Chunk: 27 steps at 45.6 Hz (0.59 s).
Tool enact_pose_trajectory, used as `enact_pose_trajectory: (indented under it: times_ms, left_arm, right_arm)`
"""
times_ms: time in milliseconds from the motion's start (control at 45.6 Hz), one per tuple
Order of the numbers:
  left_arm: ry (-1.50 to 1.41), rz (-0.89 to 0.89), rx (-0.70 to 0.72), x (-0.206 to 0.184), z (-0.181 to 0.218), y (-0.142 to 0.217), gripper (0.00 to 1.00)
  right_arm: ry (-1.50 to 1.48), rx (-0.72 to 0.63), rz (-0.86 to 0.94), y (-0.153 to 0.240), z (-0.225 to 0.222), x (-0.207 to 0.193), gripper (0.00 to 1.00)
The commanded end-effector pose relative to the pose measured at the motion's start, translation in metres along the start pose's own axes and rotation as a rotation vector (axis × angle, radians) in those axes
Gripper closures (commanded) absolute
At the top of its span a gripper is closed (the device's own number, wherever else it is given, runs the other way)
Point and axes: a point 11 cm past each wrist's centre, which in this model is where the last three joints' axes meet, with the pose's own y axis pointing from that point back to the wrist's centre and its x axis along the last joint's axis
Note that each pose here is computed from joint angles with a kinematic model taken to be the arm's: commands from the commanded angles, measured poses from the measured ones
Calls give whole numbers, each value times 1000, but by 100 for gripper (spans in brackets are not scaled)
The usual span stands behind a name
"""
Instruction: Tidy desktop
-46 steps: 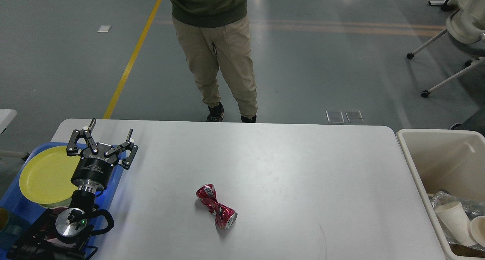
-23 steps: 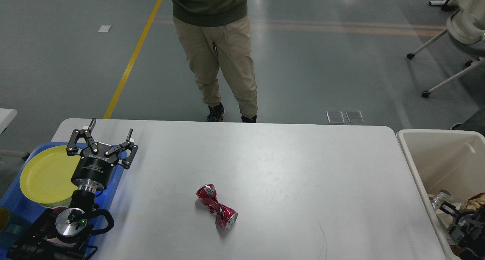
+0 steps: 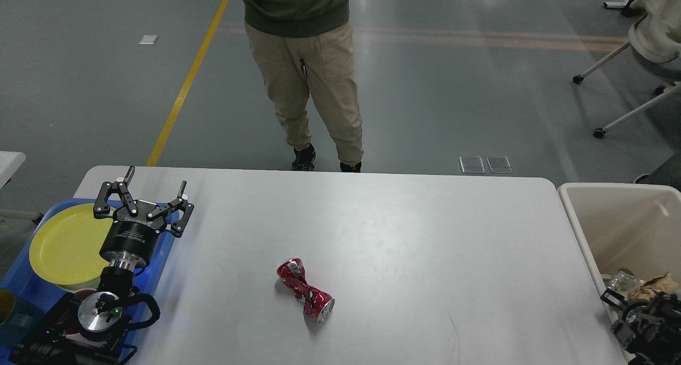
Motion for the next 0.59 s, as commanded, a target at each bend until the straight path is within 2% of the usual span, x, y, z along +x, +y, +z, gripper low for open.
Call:
enact_pose_trajectory:
  times_ms: [0,44,88,110,175,197,307,439,570]
  left_arm:
    - [0,0,0,0,0,1,4]
    - [0,0,0,0,0,0,4]
    - [0,0,0,0,0,0,4]
    - [0,-2,0,0,0,0,4]
    - [0,0,0,0,0,0,4]
    - [0,0,0,0,0,0,4]
    - [0,0,0,0,0,0,4]
    - [0,0,0,0,0,0,4]
    - [0,0,0,0,0,0,4]
  right_arm:
    - [2,-10,2,0,5,2,100]
    - [1,-16,3,-1,10,5,99]
    - [-4,-28,18,-1,17,15,93]
    - [-5,-28,24,-1,17,18,88]
    - [-8,-29,38,-1,19,26,58]
    - [-10,-32,44,-1,21,30,51]
    - [-15,-31,61,0,21,40,36]
    - [-15,-28,67,0,19,42,1]
    - [-16,-26,61,0,18,41,0]
